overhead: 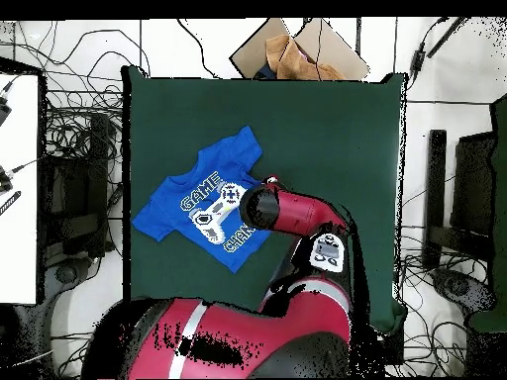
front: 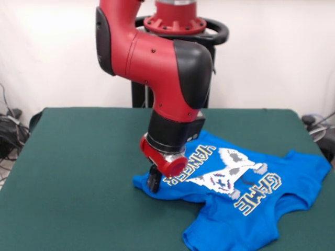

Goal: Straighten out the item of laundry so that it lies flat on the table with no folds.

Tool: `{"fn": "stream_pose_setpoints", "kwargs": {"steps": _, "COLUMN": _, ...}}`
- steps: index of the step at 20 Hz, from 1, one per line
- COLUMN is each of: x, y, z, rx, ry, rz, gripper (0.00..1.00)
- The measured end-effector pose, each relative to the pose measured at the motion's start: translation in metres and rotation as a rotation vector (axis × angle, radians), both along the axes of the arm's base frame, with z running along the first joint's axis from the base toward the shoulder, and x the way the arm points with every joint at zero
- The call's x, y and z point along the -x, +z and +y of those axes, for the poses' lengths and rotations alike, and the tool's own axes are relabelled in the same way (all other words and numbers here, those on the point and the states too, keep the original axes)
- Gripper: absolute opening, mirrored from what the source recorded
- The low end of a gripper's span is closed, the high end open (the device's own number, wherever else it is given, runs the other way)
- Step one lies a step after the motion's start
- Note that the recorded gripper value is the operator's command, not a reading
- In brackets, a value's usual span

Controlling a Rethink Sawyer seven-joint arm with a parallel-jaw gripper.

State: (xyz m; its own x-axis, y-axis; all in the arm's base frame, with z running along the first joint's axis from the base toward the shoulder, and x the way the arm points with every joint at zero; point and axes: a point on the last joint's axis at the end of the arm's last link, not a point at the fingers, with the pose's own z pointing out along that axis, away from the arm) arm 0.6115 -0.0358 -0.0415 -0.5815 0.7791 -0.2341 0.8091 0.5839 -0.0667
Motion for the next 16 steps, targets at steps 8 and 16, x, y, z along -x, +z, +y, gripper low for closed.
{"fn": "stream_pose_setpoints", "kwargs": {"steps": 8, "x": -0.001, "y": 0.015, "z": -0.024, "rx": -0.049, "ry": -0.007, "rz": 0.033, "gripper": 0.0}}
{"fn": "stream_pose_setpoints", "kwargs": {"steps": 16, "x": -0.002, "y": 0.05, "z": -0.03, "rx": -0.1, "ry": -0.043, "rz": 0.13, "gripper": 0.0}}
